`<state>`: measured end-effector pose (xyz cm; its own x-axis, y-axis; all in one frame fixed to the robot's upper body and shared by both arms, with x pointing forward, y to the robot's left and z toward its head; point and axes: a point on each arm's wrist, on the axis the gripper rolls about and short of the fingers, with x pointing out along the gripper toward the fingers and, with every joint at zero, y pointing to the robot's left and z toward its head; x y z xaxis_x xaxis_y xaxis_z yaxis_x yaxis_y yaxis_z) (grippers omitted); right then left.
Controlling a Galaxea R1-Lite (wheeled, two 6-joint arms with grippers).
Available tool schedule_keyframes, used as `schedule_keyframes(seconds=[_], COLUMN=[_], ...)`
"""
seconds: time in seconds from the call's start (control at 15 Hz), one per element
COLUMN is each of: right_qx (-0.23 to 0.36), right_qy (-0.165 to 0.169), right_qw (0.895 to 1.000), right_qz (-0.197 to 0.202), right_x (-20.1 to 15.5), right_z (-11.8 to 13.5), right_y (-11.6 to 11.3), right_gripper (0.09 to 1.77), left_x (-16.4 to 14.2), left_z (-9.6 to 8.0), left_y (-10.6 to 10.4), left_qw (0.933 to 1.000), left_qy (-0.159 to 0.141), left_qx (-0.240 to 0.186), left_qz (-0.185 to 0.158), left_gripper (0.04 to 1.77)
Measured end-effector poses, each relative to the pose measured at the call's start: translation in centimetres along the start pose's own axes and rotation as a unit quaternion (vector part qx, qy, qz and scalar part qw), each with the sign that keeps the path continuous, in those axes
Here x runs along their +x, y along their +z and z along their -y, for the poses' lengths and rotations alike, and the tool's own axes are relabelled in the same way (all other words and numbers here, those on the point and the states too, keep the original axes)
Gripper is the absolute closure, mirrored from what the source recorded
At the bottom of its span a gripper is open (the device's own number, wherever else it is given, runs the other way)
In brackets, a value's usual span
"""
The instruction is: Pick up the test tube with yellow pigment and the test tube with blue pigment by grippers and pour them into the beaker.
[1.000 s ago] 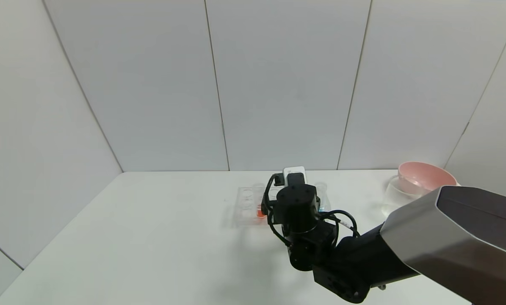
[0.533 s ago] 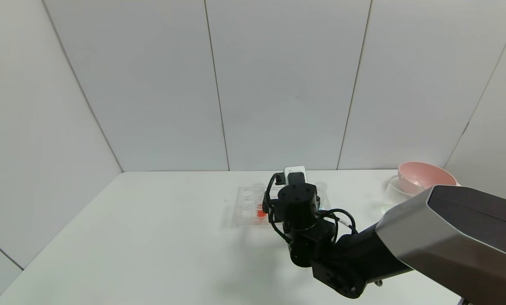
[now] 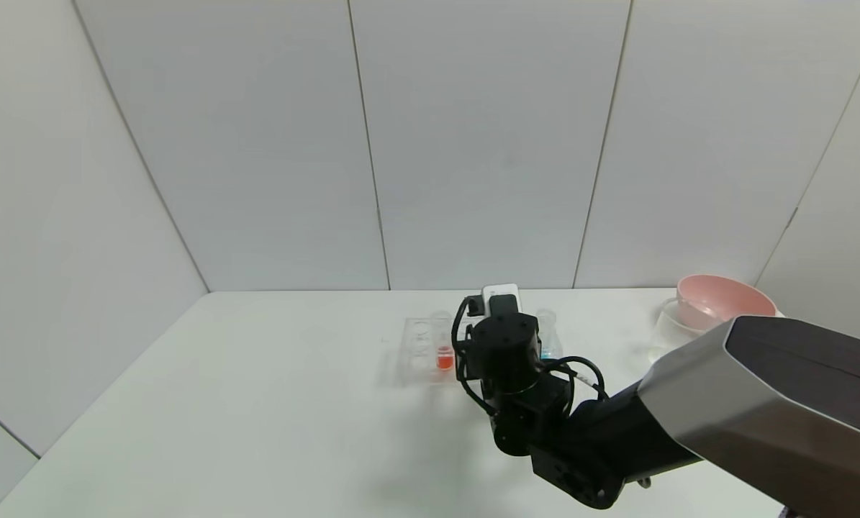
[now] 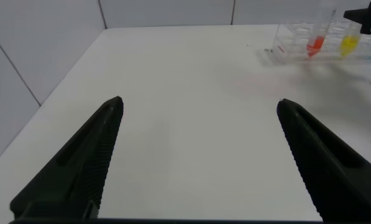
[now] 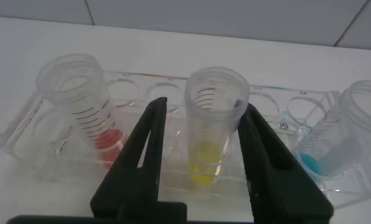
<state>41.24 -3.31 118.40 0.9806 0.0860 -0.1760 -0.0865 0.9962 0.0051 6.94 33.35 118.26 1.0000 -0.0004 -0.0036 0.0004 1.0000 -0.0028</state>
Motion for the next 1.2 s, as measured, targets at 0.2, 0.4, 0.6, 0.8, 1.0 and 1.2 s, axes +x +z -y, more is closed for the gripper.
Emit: schedule_keyframes(seconds=[0.2,0.4,0.6,0.8,1.0,1.2], right_qx=[0.000,0.001,0.003,0.002,-0.004,0.000], right_qy=[-0.002,-0.002,-0.001,0.003,0.013,0.020], right_qw=[1.000,1.000,1.000,1.000,0.999,0.998], right_qz=[0.000,0.001,0.004,0.018,0.043,0.059], right_x=[-0.1,-0.1,-0.2,-0.9,-2.3,-3.2], right_z=[0.0,0.0,0.0,0.1,0.0,-0.1], right_y=[0.0,0.1,0.4,1.9,4.4,6.0], right_gripper=[1.35,1.35,1.35,1.35,1.35,1.35], left_x=[0.0,0.0,0.0,0.0,0.0,0.0], left_z=[0.0,0.0,0.0,0.0,0.0,0.0], left_y=[0.0,0.0,0.0,0.0,0.0,0.0], left_qw=[1.0000,1.0000,1.0000,1.0000,1.0000,1.0000], left_qy=[0.000,0.000,0.000,0.000,0.000,0.000], left_qx=[0.000,0.000,0.000,0.000,0.000,0.000], left_qz=[0.000,0.000,0.000,0.000,0.000,0.000], left_gripper=[0.05,0.05,0.05,0.05,0.05,0.05])
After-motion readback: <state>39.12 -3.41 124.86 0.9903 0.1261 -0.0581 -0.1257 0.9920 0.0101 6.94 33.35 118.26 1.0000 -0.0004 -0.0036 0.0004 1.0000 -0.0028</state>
